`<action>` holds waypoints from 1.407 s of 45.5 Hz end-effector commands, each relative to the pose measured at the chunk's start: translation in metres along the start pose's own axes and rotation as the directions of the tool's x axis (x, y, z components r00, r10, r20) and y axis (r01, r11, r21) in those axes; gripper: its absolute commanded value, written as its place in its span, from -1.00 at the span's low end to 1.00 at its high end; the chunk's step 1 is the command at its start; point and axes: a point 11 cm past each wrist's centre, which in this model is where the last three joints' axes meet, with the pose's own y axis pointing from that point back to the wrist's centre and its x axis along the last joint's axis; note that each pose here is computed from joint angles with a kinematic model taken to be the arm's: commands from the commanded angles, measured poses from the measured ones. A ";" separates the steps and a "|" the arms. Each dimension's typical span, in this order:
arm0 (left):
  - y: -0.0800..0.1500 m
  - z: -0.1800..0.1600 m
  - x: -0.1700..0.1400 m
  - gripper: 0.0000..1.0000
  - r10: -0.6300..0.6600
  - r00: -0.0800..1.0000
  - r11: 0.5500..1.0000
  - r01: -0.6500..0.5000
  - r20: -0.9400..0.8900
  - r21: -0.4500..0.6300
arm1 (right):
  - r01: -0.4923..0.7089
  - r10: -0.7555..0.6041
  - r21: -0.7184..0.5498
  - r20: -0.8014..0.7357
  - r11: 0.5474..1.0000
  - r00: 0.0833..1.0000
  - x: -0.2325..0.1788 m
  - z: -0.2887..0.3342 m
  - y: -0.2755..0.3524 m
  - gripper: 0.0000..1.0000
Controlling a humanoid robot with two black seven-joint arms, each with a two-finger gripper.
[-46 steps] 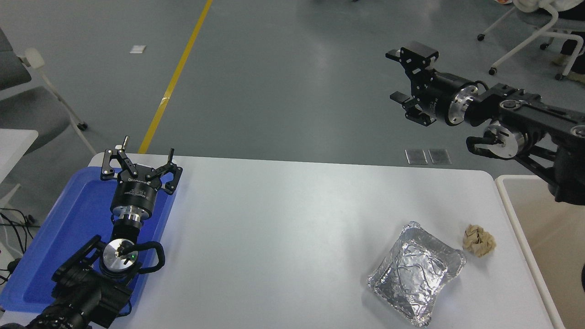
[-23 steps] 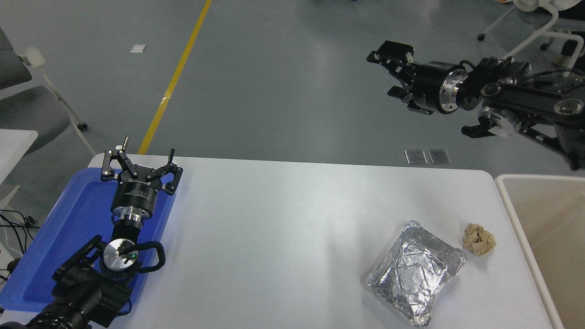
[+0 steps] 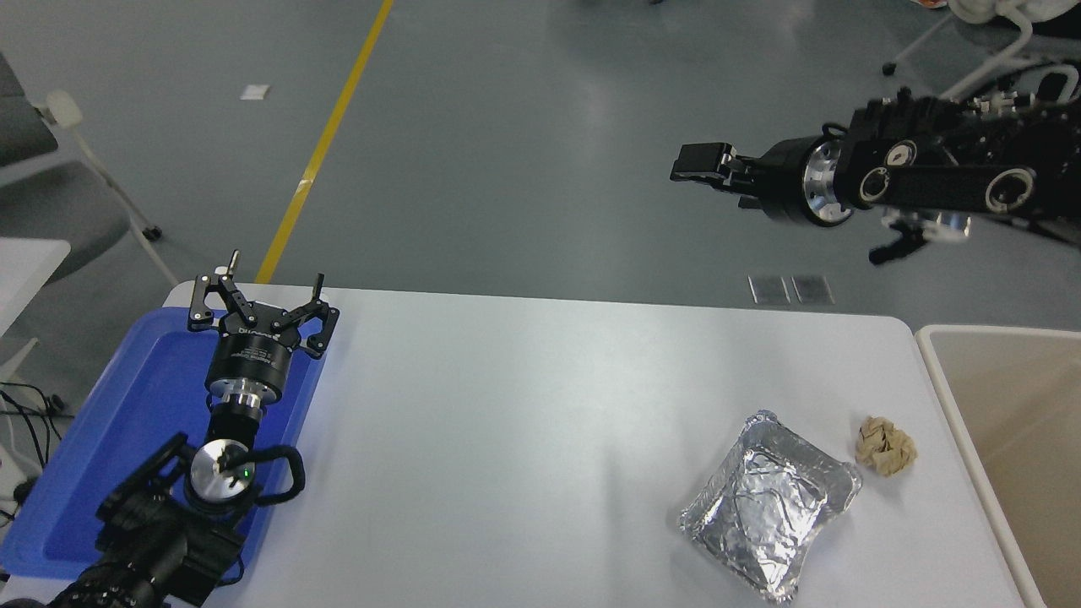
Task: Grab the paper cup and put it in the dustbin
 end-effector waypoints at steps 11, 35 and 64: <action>0.000 0.000 0.000 1.00 0.001 1.000 1.000 -0.001 0.000 0.000 | 0.379 -0.399 -0.161 -0.111 0.911 0.910 -0.045 -0.007 0.056 1.00; 0.000 0.000 0.000 1.00 0.001 1.000 1.000 -0.001 0.000 -0.001 | 0.644 -0.653 -0.149 -0.013 0.750 0.757 -0.075 -0.033 0.083 1.00; 0.000 0.000 0.000 1.00 0.000 1.000 1.000 0.000 0.000 -0.001 | 0.597 -0.599 -0.182 0.055 0.781 0.799 -0.071 -0.031 0.074 1.00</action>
